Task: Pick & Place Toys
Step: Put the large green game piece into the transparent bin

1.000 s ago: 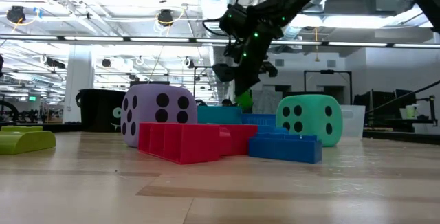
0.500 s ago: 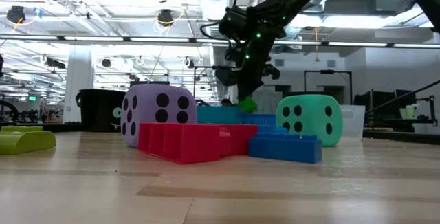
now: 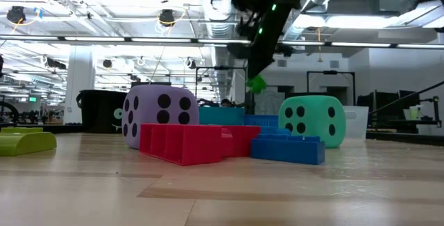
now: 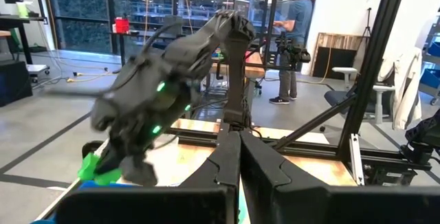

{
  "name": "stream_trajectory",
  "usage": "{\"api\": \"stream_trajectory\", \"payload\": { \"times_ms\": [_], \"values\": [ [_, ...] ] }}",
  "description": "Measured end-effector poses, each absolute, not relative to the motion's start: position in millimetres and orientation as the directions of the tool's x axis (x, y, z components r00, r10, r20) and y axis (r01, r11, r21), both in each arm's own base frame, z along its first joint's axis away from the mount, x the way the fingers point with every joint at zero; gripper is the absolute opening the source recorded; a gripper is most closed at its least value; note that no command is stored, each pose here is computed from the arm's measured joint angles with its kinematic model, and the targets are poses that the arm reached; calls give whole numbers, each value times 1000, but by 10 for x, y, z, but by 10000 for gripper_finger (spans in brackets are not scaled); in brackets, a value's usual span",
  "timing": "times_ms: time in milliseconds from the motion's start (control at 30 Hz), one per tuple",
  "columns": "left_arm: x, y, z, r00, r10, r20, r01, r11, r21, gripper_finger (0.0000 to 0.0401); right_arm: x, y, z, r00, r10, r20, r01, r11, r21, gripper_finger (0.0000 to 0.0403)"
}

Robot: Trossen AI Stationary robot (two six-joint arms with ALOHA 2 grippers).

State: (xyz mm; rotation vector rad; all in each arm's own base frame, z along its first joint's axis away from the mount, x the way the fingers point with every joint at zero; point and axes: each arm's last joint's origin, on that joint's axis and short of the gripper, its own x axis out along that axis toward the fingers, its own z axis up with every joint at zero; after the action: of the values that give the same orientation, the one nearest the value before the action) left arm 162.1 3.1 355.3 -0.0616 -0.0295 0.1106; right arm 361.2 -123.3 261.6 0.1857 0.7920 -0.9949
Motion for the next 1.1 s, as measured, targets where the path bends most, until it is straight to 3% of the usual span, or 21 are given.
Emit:
{"api": "stream_trajectory", "payload": {
  "times_ms": [233, 700, 1100],
  "values": [
    [1620, 30, 3554, 994, 108, 28, -106, 992, -63, 2, 3130, -932, 2876, 326, -716, -617, 830, 529, -176, 1],
    [1620, 31, 3556, 994, 109, 30, -107, 992, -63, 2, 1852, -838, 2596, 368, -794, -484, 917, 396, 46, 1],
    [1620, 32, 3556, 993, 113, 29, -111, 992, -63, 2, 1686, -1068, 2417, 276, -803, -529, 921, 377, -93, 9]
  ]
}}
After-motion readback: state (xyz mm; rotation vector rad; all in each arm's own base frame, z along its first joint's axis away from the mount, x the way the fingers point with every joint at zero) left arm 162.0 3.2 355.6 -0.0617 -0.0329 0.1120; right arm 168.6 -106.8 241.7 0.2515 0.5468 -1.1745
